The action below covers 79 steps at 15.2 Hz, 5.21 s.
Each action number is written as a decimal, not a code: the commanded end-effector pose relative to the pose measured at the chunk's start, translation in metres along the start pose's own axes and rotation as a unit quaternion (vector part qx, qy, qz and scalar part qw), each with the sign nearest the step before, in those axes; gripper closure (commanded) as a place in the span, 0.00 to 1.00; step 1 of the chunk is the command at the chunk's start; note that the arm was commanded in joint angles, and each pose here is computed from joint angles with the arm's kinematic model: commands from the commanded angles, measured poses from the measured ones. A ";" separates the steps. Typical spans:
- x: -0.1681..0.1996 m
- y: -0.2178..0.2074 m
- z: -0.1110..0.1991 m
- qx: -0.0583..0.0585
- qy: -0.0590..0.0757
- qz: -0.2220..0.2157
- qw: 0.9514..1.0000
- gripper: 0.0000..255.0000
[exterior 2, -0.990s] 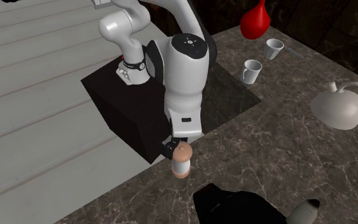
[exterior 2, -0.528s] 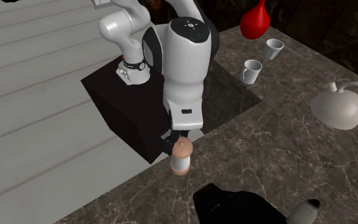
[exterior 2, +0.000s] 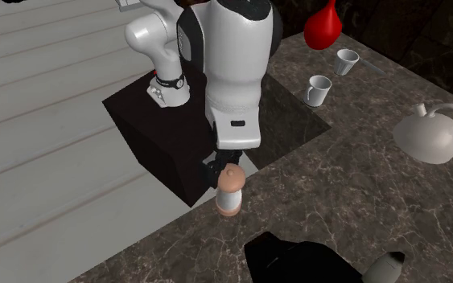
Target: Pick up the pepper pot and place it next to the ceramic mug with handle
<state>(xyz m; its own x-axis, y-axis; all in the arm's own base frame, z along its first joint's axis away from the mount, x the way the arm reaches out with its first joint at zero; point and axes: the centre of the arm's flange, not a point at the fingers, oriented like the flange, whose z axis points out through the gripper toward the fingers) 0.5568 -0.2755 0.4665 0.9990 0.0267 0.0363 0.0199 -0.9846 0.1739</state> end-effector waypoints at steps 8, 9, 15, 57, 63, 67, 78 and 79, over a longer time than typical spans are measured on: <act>0.002 0.009 -0.047 0.000 0.000 0.000 1.000 1.00; 0.002 0.010 -0.052 0.000 0.000 0.000 1.000 1.00; 0.003 0.015 -0.083 0.000 0.000 0.000 1.000 1.00; -0.040 -0.249 -0.237 0.000 0.000 0.000 1.000 1.00; -0.053 -0.325 -0.252 0.000 0.000 0.000 1.000 1.00; -0.062 -0.377 -0.261 0.000 0.000 0.000 1.000 1.00; -0.085 -0.518 -0.287 0.000 0.000 0.000 1.000 1.00; -0.087 -0.530 -0.290 0.000 0.000 0.000 1.000 1.00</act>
<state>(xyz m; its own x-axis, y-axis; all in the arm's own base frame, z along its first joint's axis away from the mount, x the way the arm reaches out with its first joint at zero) 0.4504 0.2807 0.6553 0.9990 0.0280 0.0361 0.0213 -0.9844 0.1744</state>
